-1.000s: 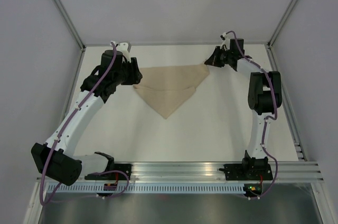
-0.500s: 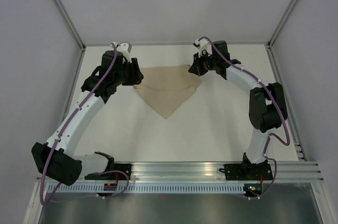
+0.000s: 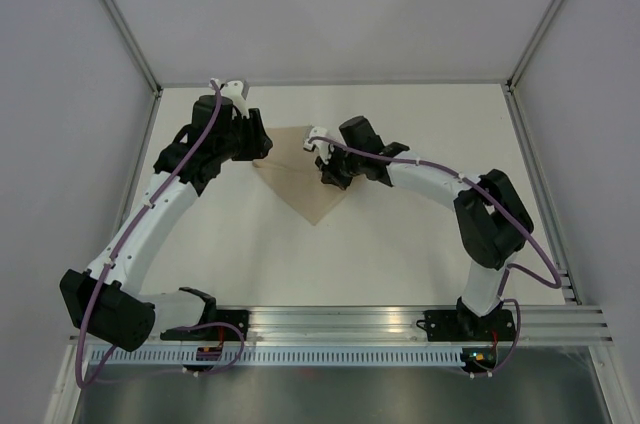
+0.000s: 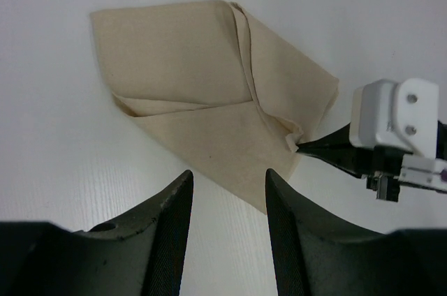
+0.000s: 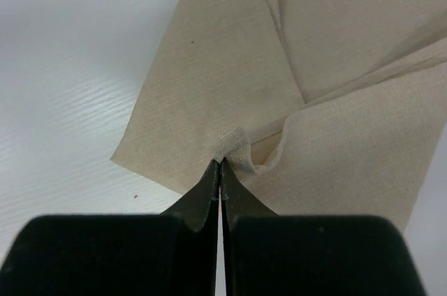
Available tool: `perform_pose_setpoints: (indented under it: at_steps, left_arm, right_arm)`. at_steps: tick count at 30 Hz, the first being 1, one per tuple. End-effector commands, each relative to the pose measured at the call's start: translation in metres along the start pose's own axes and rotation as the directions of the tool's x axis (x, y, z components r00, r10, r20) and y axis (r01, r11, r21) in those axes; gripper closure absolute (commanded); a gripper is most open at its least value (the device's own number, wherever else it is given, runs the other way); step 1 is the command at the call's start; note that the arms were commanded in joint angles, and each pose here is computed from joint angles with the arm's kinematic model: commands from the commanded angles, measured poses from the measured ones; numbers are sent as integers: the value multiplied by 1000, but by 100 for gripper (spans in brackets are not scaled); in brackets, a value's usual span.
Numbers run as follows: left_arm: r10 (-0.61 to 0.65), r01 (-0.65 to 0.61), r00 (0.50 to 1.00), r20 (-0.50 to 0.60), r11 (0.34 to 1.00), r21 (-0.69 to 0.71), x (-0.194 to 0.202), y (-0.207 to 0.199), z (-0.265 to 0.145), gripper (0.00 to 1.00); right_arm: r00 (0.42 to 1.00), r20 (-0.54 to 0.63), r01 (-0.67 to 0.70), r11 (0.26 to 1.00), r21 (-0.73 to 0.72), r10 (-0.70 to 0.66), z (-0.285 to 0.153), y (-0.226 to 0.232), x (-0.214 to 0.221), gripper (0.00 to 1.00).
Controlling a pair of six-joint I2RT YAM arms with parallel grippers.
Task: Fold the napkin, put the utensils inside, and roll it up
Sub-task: Fold the napkin at the center of the board.
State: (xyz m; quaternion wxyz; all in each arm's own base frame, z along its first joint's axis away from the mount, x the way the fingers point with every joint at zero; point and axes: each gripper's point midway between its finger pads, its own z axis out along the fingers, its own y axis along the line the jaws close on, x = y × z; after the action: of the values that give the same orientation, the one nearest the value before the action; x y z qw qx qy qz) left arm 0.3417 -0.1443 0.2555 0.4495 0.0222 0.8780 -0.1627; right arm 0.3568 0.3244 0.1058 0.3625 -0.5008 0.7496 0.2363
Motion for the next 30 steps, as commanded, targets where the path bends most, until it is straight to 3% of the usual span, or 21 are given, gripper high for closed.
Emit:
perform_pose_setpoints:
  at_steps: [1, 10, 26, 30]
  left_arm:
    - [-112, 112, 994, 12, 993, 30, -4, -10, -7, 49]
    - [-115, 115, 993, 3, 993, 31, -1, -10, -6, 50]
    - [-114, 114, 993, 9, 993, 21, 1, -7, -7, 48]
    - [-114, 113, 993, 16, 993, 20, -2, -7, -7, 46]
  right_arm:
    - [990, -8, 141, 989, 33, -141, -7, 11, -8, 100]
    - [971, -60, 230, 973, -4, -230, 12, 43, 9, 100]
    - [964, -119, 233, 971, -56, -238, 35, 59, 38, 100]
    - [964, -121, 232, 971, -62, -238, 34, 61, 40, 95]
